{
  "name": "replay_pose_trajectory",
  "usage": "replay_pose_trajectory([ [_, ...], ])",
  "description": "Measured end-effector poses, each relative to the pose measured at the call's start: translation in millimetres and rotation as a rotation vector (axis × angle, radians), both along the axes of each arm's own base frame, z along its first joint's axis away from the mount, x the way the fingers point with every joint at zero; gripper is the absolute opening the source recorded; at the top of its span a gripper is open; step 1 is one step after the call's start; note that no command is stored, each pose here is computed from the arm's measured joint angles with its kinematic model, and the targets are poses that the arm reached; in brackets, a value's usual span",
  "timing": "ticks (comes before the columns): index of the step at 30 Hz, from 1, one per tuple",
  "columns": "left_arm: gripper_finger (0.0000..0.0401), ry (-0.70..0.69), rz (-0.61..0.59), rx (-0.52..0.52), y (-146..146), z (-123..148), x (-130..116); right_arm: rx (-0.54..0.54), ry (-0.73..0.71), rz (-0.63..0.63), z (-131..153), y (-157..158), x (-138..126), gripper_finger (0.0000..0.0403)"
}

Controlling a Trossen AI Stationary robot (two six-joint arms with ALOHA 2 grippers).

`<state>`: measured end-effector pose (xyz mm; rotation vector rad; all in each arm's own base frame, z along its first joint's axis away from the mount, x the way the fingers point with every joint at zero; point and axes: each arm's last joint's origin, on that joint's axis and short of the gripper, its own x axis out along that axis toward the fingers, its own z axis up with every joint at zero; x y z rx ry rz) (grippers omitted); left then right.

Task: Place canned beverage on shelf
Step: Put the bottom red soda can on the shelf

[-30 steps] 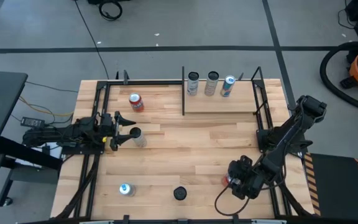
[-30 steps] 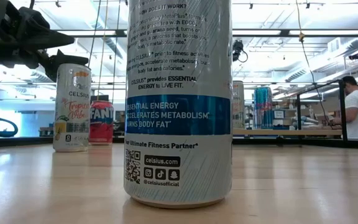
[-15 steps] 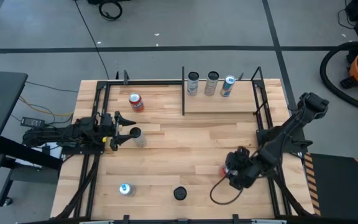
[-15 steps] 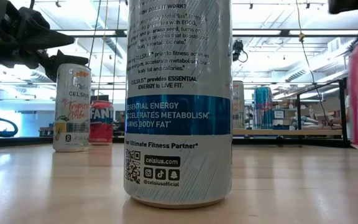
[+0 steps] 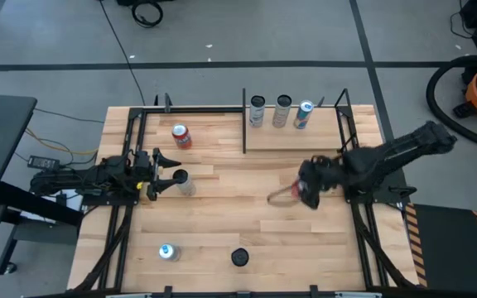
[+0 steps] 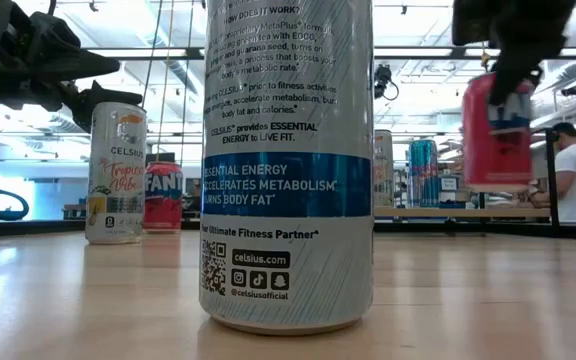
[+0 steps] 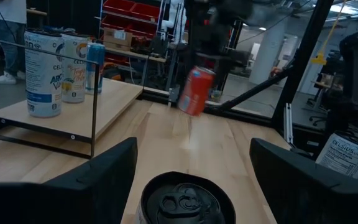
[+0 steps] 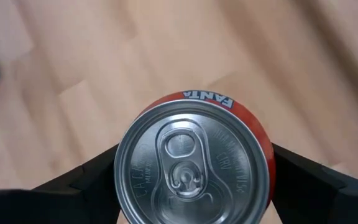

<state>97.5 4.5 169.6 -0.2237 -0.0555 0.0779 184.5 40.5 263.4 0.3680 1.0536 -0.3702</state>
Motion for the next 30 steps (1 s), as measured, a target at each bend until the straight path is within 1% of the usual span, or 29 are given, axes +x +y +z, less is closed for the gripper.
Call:
replay_pose_trajectory([
  [4,0.0314,0.001,0.000,0.002,0.0,0.0,0.0,-0.055,-0.014,-0.039,11.6,-31.4,-14.4,0.0329],
  [10,0.0314,0.001,0.000,0.002,0.0,-0.1,0.0,-0.152,0.021,-0.133,20.8,-70.9,-39.5,0.0329],
  [14,0.0314,0.001,0.000,0.002,0.0,-0.1,0.0,-0.208,0.045,-0.177,23.2,-92.6,-49.0,0.0329],
  [18,0.0314,0.003,0.002,0.028,0.0,0.0,0.0,-0.254,0.074,-0.227,23.7,-113.0,-55.8,0.0329],
  [23,0.0314,0.003,0.001,0.036,0.0,0.0,0.0,-0.283,0.035,-0.305,25.9,-136.1,-58.9,0.0329],
  [27,0.0314,0.003,0.002,0.036,0.0,0.0,0.0,-0.276,-0.014,-0.369,26.8,-152.2,-60.1,0.0329],
  [30,0.0314,0.003,0.002,0.036,0.0,0.0,0.0,-0.268,0.006,-0.386,23.8,-161.1,-62.0,0.0329],
])
